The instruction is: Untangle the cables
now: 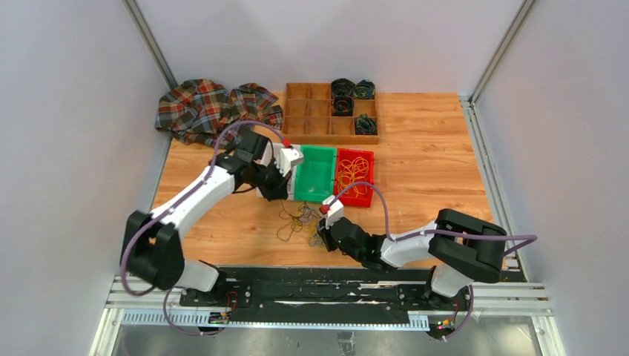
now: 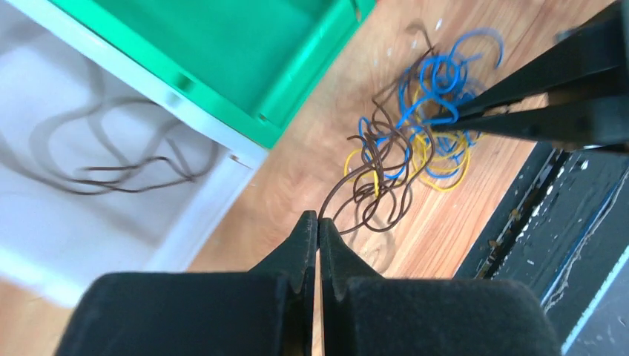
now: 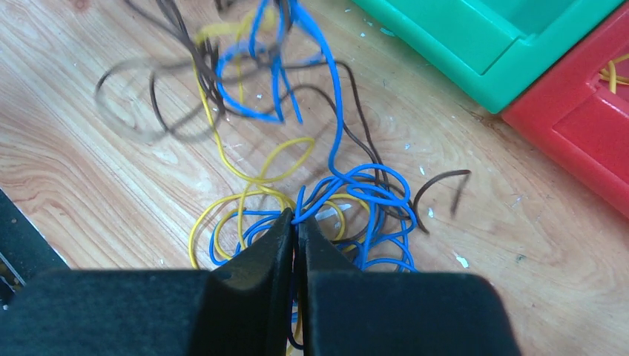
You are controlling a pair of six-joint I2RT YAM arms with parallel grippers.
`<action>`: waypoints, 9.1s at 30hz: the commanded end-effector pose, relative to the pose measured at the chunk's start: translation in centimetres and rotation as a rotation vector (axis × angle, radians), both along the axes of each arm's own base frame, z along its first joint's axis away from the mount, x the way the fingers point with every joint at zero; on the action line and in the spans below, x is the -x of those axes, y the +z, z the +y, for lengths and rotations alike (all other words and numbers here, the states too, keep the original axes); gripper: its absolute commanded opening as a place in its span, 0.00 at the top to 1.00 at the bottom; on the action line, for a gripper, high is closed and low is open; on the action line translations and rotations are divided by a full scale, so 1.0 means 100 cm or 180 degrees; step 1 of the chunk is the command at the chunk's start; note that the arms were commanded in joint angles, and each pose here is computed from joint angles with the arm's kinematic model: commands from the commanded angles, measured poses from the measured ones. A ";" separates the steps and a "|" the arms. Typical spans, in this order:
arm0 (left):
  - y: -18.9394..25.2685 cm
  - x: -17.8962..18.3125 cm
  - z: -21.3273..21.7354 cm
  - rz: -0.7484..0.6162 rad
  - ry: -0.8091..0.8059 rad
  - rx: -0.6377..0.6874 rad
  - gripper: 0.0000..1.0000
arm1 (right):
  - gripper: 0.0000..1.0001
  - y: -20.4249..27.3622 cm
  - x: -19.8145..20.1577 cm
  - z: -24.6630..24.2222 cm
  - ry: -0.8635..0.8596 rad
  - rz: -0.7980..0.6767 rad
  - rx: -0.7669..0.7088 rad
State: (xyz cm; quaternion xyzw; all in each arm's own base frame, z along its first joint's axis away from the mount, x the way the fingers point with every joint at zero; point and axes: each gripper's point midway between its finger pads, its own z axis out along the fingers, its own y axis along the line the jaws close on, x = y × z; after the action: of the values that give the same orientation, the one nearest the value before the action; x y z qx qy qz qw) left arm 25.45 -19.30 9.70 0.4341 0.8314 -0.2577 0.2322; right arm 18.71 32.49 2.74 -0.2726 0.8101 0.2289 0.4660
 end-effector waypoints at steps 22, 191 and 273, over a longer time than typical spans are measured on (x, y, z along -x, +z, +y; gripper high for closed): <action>0.242 0.027 0.032 -0.1760 0.0392 0.0540 1.00 | 0.81 0.037 -0.001 -0.011 -0.0033 -0.0064 0.0035; 0.464 -0.047 0.043 -0.4447 0.0967 0.1160 0.99 | 0.39 0.131 0.010 0.031 0.0339 -0.0473 -0.0325; 0.582 -0.050 0.037 -0.5694 0.0895 0.1451 1.00 | 0.41 0.102 0.003 -0.009 -0.0118 -0.0297 -0.0132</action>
State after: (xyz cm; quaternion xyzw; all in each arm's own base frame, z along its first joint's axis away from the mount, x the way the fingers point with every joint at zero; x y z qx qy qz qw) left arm 30.71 -15.57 67.73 0.3092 0.3254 0.0414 0.8926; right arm 18.36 31.89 12.60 -0.2739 0.7888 0.2176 0.5054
